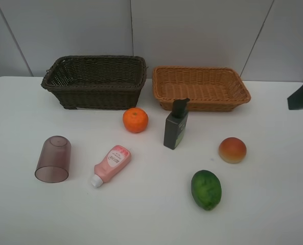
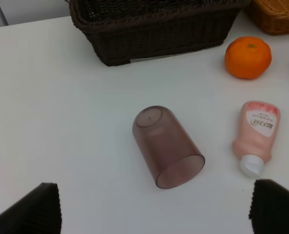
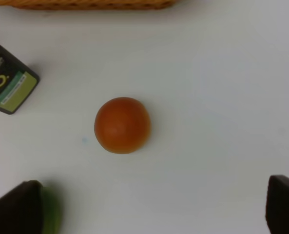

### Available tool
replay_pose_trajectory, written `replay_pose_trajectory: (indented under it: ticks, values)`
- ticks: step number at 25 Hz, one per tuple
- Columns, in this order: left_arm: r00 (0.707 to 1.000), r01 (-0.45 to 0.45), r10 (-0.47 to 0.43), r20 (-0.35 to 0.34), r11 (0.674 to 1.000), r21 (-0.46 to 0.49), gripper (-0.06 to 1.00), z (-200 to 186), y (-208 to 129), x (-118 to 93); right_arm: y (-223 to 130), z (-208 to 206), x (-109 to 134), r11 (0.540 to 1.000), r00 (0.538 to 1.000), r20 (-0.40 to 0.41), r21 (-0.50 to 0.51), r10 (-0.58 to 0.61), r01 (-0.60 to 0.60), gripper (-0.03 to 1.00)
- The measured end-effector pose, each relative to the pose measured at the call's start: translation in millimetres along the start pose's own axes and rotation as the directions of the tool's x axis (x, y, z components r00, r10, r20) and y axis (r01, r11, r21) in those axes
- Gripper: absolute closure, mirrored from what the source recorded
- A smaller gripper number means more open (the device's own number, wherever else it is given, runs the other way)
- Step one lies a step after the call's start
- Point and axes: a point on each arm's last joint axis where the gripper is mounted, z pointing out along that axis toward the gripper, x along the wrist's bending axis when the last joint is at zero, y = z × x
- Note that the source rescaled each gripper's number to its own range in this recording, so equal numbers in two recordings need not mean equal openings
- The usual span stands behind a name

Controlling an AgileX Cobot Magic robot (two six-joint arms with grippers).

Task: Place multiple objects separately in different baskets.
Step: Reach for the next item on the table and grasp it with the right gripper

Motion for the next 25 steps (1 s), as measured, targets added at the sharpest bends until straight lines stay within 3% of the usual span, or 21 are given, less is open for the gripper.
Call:
replay_pose_trajectory:
  ticks: [7, 13, 17, 25]
  values:
    - [1.000, 0.000, 0.000, 0.000, 1.000, 0.000, -0.06, 0, 0, 0, 59, 76, 25, 0.975, 0.995, -0.025, 0.195, -0.099, 0.102, -0.01]
    - [1.000, 0.000, 0.000, 0.000, 1.000, 0.000, -0.06, 0, 0, 0, 65, 133, 35, 0.950, 1.000, 0.000, 0.312, -0.014, 0.014, -0.01]
    - [1.000, 0.000, 0.000, 0.000, 1.000, 0.000, -0.06, 0, 0, 0, 53, 150, 43, 0.941, 0.998, 0.028, 0.333, 0.062, -0.068, -0.01]
    - [1.000, 0.000, 0.000, 0.000, 1.000, 0.000, -0.06, 0, 0, 0, 29, 170, 40, 0.922, 0.959, 0.083, 0.265, 0.270, -0.283, -0.01]
